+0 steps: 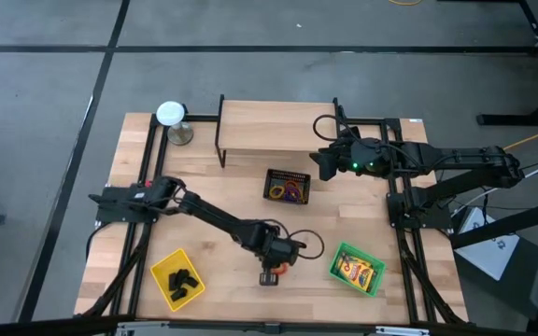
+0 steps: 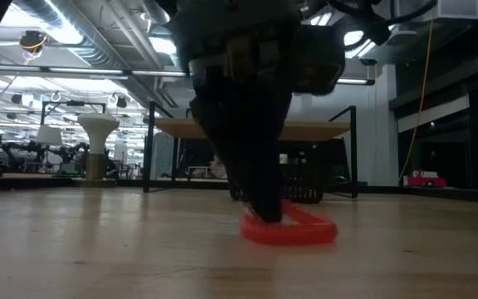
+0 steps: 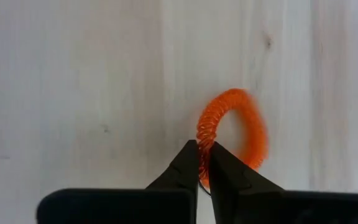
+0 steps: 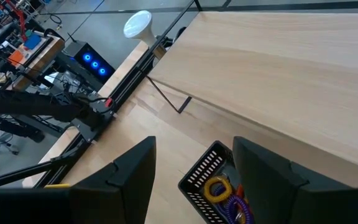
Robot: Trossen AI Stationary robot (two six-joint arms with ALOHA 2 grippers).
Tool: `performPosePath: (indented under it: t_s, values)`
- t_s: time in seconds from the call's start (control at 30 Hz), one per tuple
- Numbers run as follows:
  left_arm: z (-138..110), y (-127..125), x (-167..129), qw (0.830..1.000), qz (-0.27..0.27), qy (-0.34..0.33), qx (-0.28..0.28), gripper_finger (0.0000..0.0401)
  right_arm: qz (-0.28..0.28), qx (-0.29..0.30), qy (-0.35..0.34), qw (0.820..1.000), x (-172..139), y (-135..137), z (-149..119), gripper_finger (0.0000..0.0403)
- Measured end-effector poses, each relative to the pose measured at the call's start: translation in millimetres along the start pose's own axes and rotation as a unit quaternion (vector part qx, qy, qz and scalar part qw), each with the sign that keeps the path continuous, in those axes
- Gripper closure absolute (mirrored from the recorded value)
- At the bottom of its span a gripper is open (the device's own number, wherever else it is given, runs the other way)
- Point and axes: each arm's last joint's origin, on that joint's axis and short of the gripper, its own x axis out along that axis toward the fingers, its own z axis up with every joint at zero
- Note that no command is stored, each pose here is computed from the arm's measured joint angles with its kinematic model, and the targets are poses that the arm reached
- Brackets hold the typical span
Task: Pick & Place Office Desk Supplies
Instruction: Put the orange spring keychain into the black basket
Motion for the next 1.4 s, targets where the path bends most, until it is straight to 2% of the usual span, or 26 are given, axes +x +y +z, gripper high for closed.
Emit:
performPosePath:
  t_s: [0.2,0.33,0.53,0.63,0.73,0.9,1.07,1.17,1.2,1.3,1.33,1.37,1.4]
  values:
    - [17.2,16.0,-44.5,0.998,0.005,-0.058,-0.027,0.0392,0.008,-0.022,-0.021,0.999,-1.4,4.3,1.1,0.0188]
    - [24.6,28.9,-70.8,0.995,0.012,-0.092,-0.042,0.039,0.068,-0.059,-0.087,0.992,-13.3,22.5,5.9,0.0188]
    - [18.4,46.1,-111.3,0.987,0.015,-0.147,-0.064,0.0393,0.184,-0.119,-0.159,0.963,-61.5,41.6,11.3,0.0188]
    - [7.8,56.0,-131.6,0.978,0.017,-0.19,-0.082,0.0392,0.236,-0.135,-0.182,0.945,-97.1,40.5,12.7,0.0188]
    - [-4.8,67.9,-149.6,0.967,0.022,-0.23,-0.104,0.0392,0.263,-0.142,-0.208,0.931,-126.5,35.4,15.4,0.0188]
    - [-27.1,84.5,-153.8,0.965,0.033,-0.225,-0.131,0.0393,0.329,-0.113,-0.224,0.91,-159.2,30.5,19.3,0.0188]
    - [-34.5,89.6,-154.6,0.966,0.027,-0.22,-0.134,0.039,0.423,-0.003,-0.161,0.892,-175.5,27.0,20.4,0.0188]
    - [-31.6,90.5,-155.9,0.964,0.026,-0.234,-0.123,0.0391,0.428,-0.001,-0.135,0.894,-173.2,28.2,15.5,0.0188]
    - [-30.5,91.8,-157.0,0.963,0.026,-0.24,-0.123,0.039,0.434,0.017,-0.129,0.892,-173.1,29.8,15.3,0.0188]
    - [-28.5,95.8,-158.5,0.96,0.025,-0.249,-0.124,0.0389,0.428,0.025,-0.137,0.893,-171.0,33.6,15.1,0.0188]
    - [-28.0,96.5,-158.8,0.96,0.023,-0.251,-0.12,0.0389,0.445,-0.008,-0.137,0.885,-171.4,34.9,13.9,0.0188]
    - [-27.1,97.6,-159.5,0.96,0.02,-0.254,-0.115,0.039,0.479,-0.064,-0.136,0.865,-172.9,36.7,11.7,0.0188]
    - [-26.4,98.5,-160.1,0.96,0.019,-0.257,-0.11,0.039,0.521,-0.126,-0.138,0.833,-175.0,38.9,8.9,0.0188]
